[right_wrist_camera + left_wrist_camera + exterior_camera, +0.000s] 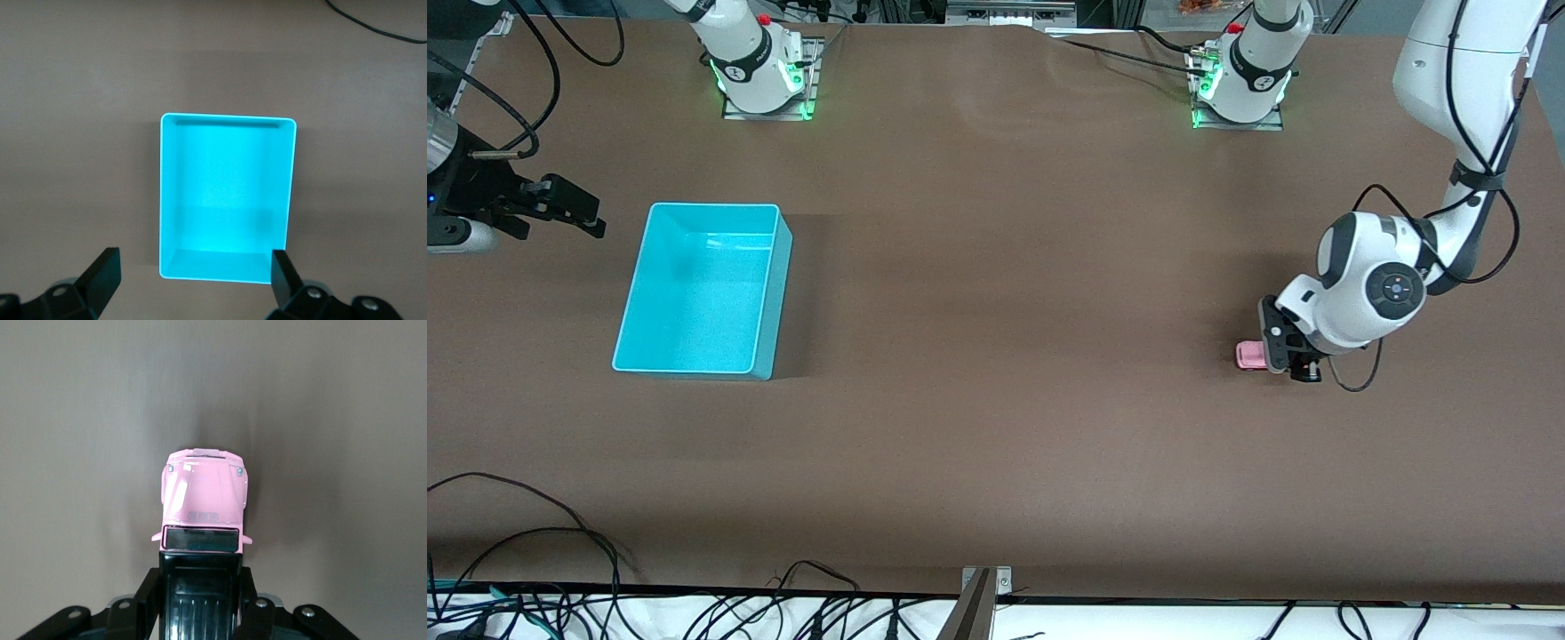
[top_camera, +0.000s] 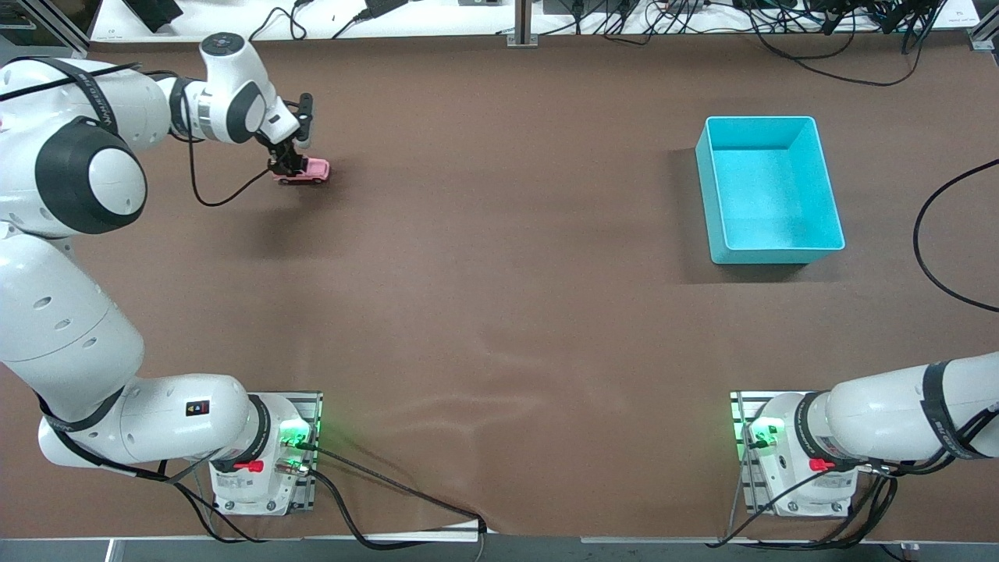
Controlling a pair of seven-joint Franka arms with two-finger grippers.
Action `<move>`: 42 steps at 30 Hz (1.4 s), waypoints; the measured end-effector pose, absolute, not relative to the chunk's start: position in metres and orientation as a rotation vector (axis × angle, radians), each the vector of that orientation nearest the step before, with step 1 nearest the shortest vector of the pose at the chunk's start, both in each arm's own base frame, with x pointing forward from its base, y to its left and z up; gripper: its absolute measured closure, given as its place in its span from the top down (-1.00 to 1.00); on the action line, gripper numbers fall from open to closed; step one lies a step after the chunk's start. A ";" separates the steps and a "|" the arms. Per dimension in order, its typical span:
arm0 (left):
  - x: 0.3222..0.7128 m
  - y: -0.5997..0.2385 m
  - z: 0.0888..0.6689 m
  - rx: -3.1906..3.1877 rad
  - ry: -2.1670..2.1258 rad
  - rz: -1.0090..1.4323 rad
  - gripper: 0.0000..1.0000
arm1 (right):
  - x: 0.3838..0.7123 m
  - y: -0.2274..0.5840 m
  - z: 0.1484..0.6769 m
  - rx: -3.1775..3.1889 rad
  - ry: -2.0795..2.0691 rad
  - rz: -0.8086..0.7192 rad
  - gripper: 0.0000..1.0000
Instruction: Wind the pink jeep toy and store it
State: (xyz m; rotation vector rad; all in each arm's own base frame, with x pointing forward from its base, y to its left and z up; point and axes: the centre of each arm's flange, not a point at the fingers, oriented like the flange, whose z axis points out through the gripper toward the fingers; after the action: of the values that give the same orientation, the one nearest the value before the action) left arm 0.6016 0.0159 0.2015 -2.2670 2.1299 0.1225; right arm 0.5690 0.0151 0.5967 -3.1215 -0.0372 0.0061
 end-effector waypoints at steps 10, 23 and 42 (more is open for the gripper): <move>0.597 0.101 0.201 -2.325 2.072 0.118 0.00 | 0.569 0.015 0.597 -3.121 -0.037 0.006 1.00; 0.593 0.167 0.202 -2.302 2.096 0.106 0.00 | 0.569 0.015 0.597 -3.121 -0.037 0.006 1.00; 0.586 0.224 0.202 -2.301 2.085 0.092 0.00 | 0.569 0.015 0.597 -3.121 -0.037 0.006 1.00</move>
State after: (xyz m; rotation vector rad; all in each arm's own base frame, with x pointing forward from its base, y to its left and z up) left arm 0.5864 0.2240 0.2020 -2.3012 2.0853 0.0920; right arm 0.5690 0.0151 0.5967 -3.1215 -0.0372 0.0061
